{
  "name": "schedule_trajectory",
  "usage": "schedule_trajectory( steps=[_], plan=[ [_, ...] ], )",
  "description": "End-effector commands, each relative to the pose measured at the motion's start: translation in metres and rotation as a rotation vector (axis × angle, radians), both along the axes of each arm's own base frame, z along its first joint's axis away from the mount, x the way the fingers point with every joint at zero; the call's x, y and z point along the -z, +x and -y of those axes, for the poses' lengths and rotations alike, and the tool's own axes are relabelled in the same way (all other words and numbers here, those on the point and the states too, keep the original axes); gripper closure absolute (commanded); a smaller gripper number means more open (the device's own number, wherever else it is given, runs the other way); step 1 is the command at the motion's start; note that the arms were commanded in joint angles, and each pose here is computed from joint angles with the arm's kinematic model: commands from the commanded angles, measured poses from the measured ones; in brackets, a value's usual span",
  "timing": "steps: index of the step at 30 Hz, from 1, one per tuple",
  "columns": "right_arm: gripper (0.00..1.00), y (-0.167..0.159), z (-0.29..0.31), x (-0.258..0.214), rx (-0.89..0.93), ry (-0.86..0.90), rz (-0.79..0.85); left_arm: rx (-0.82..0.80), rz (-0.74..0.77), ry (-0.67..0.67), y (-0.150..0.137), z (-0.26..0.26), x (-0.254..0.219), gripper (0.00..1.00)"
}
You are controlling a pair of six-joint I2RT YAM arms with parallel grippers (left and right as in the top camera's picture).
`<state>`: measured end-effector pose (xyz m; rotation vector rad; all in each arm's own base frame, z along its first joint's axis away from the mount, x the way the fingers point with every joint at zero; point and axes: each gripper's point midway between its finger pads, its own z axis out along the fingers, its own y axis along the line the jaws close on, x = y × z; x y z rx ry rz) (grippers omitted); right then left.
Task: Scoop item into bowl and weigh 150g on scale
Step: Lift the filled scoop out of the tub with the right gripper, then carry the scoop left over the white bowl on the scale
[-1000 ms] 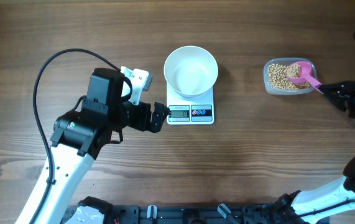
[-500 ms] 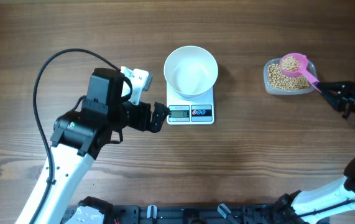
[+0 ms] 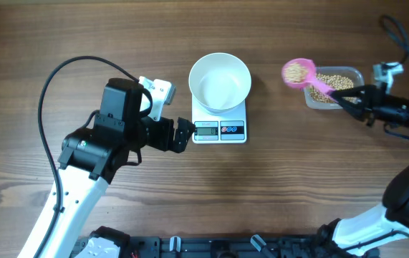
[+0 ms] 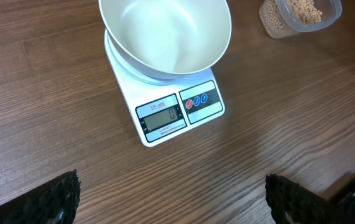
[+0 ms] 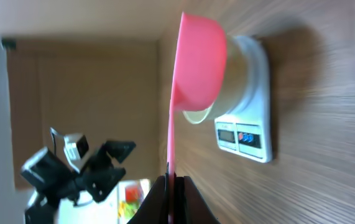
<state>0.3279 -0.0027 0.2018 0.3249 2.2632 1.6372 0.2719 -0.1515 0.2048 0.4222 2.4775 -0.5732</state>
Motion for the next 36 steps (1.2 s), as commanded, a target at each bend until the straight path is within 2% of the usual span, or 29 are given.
schedule_trajectory(
  steps=[1,8,15,21,29,36],
  plan=[
    [0.96,0.005,-0.03,-0.029,-0.053,0.009,0.085,-0.005,0.002,-0.011,0.0,-0.001,-0.002,0.0],
    [0.96,0.019,-0.076,-0.012,-0.167,-0.128,0.046,-0.005,0.001,-0.011,0.0,-0.001,-0.002,0.0],
    [0.96,0.036,-0.117,-0.03,-0.239,-0.191,0.206,-0.005,0.001,-0.011,0.0,-0.001,-0.002,0.0],
    [0.96,0.053,-0.133,-0.03,-0.224,-0.466,0.34,-0.005,0.001,-0.011,0.0,-0.001,-0.002,0.0],
    [0.96,0.07,-0.151,-0.011,-0.215,-0.778,0.43,-0.005,0.001,-0.011,0.0,-0.001,-0.002,0.0],
    [0.96,0.076,-0.166,-0.014,-0.272,-0.892,0.578,-0.005,0.001,-0.011,0.0,-0.001,-0.002,0.0]
  ],
)
